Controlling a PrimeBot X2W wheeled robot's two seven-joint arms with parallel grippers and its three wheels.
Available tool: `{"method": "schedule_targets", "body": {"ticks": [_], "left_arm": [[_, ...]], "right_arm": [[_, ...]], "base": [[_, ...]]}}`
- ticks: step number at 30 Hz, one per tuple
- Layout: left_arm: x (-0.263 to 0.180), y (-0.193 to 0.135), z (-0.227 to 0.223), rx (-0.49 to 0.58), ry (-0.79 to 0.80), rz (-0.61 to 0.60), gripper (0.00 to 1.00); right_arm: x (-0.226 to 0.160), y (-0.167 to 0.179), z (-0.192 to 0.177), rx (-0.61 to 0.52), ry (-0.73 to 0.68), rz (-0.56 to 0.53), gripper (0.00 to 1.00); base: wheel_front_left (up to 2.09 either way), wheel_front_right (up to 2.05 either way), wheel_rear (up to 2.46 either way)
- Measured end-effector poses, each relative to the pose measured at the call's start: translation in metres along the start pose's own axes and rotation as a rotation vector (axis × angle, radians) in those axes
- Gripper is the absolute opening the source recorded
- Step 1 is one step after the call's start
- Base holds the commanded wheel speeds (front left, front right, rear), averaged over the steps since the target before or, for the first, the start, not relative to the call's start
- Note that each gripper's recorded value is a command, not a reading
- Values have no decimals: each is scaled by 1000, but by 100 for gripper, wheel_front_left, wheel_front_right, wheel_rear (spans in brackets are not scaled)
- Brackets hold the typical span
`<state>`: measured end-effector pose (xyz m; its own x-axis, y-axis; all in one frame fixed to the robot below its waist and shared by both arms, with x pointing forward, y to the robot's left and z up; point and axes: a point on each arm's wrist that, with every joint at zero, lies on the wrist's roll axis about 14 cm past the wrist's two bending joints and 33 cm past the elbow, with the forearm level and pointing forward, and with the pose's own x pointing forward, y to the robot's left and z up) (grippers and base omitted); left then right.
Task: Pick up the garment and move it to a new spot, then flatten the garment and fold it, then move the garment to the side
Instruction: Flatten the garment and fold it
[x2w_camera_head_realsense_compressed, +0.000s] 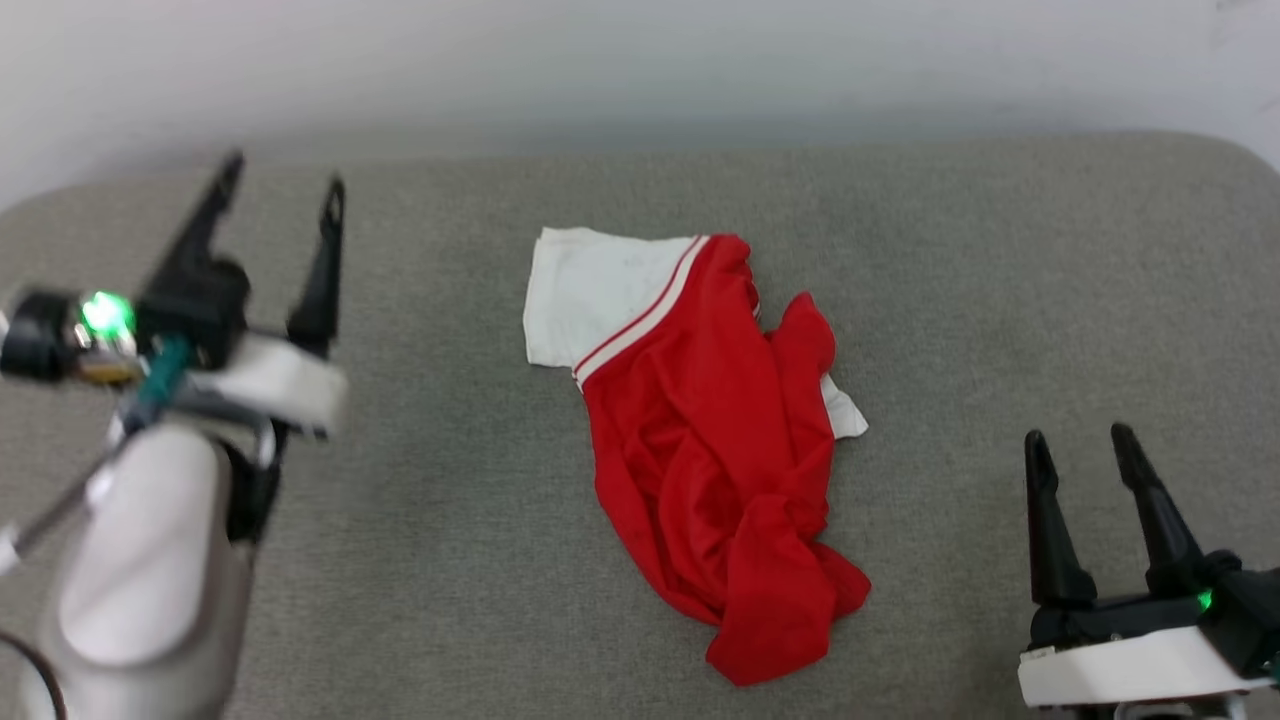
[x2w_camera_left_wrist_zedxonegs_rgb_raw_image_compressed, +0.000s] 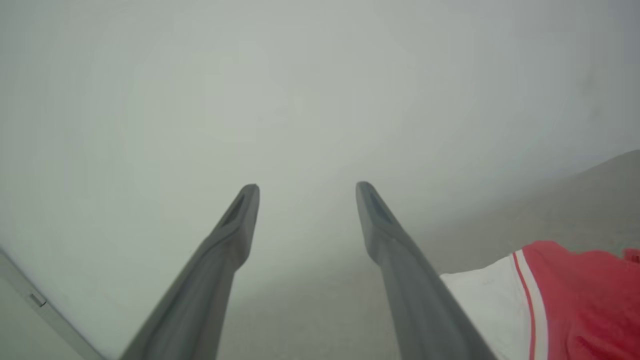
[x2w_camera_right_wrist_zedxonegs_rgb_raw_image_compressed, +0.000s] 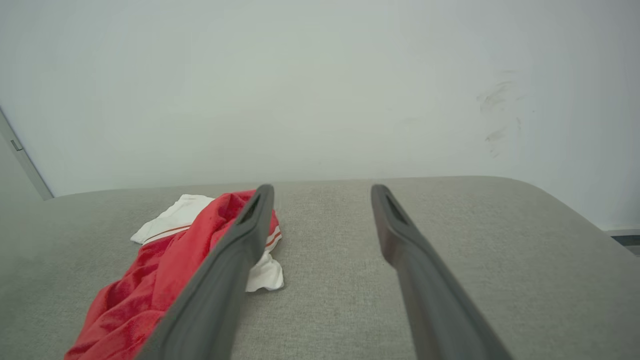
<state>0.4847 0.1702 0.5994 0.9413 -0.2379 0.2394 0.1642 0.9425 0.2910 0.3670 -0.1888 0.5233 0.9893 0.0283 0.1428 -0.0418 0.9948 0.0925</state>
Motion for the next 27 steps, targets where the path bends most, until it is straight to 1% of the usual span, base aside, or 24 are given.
{"method": "schedule_targets", "body": {"ticks": [3, 8, 12, 14, 17, 18, 20, 27], "left_arm": [[39, 8, 13, 5, -16, -16, 100], [95, 3, 12, 22, 62, -80, 100], [128, -15, -8, 19, 197, -158, 100], [138, -32, -25, -32, 299, -216, 100], [141, -57, -59, -99, 503, -311, 100], [140, -64, -70, -106, 570, -342, 100], [132, -76, -92, -88, 716, -407, 100], [99, -116, -150, -72, 1063, -598, 100]], "right_arm": [[9, -4, -2, -4, 1, -8, 100], [21, -12, -12, -10, 17, -30, 100], [32, -19, -19, -21, 29, -44, 100], [37, -23, -24, -26, 38, -54, 100], [40, -28, -33, -33, 60, -65, 100], [40, -29, -36, -35, 67, -68, 100], [42, -32, -41, -40, 79, -75, 100], [49, -41, -56, -56, 111, -93, 100]], "base": [[0, 0, 0], [0, 0, 0], [0, 0, 0], [0, 0, 0], [0, 0, 0], [0, 0, 0], [0, 0, 0], [0, 0, 0]]}}
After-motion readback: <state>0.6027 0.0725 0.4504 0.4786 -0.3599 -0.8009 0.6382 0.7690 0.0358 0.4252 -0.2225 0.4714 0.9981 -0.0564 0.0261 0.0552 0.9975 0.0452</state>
